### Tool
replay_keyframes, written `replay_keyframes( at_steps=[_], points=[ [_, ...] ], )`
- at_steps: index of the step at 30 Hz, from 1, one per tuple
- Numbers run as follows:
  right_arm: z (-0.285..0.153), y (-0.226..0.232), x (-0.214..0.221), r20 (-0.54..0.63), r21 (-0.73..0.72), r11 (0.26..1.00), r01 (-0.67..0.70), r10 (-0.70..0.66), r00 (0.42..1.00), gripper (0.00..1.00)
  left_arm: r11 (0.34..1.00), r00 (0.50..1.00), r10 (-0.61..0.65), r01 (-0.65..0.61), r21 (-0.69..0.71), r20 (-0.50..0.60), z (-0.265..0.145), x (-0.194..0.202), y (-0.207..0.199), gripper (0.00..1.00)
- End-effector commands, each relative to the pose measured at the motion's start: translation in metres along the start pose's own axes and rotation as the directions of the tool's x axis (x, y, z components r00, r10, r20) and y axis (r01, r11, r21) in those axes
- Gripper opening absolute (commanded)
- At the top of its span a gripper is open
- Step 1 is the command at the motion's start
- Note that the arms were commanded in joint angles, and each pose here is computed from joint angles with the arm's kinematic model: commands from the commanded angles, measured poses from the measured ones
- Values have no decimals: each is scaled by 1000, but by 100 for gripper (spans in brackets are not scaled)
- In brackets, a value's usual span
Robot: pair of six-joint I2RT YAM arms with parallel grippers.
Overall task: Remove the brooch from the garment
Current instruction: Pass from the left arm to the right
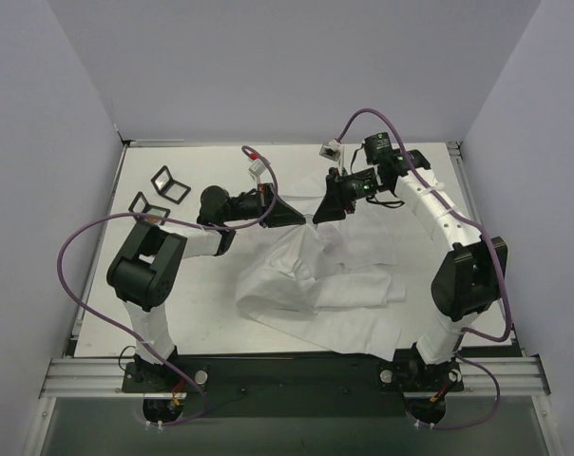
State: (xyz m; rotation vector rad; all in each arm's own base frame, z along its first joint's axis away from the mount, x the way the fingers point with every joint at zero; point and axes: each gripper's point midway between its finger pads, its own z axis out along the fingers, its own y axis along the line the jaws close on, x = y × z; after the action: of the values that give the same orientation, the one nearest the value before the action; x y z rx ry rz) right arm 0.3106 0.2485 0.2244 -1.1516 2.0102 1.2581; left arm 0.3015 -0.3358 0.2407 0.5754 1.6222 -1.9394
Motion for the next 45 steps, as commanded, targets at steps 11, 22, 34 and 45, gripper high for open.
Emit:
replay_keyframes(
  at_steps=[11,22,34,45],
  points=[
    [6,11,0,24,-83,996,9,-7,1000,18,916,930,350,-365,165,115,4,-26,-59,0],
    [8,17,-1,27,-98,995,26,-23,999,11,916,929,351,-367,164,114,3,-25,-59,0],
    [-1,10,7,-154,99,986,132,-116,981,0,915,927,355,-370,160,119,0,-30,-58,35],
    [-31,19,36,-537,214,930,300,-144,831,0,907,908,405,-414,81,106,-1,-34,-47,50]
  ],
)
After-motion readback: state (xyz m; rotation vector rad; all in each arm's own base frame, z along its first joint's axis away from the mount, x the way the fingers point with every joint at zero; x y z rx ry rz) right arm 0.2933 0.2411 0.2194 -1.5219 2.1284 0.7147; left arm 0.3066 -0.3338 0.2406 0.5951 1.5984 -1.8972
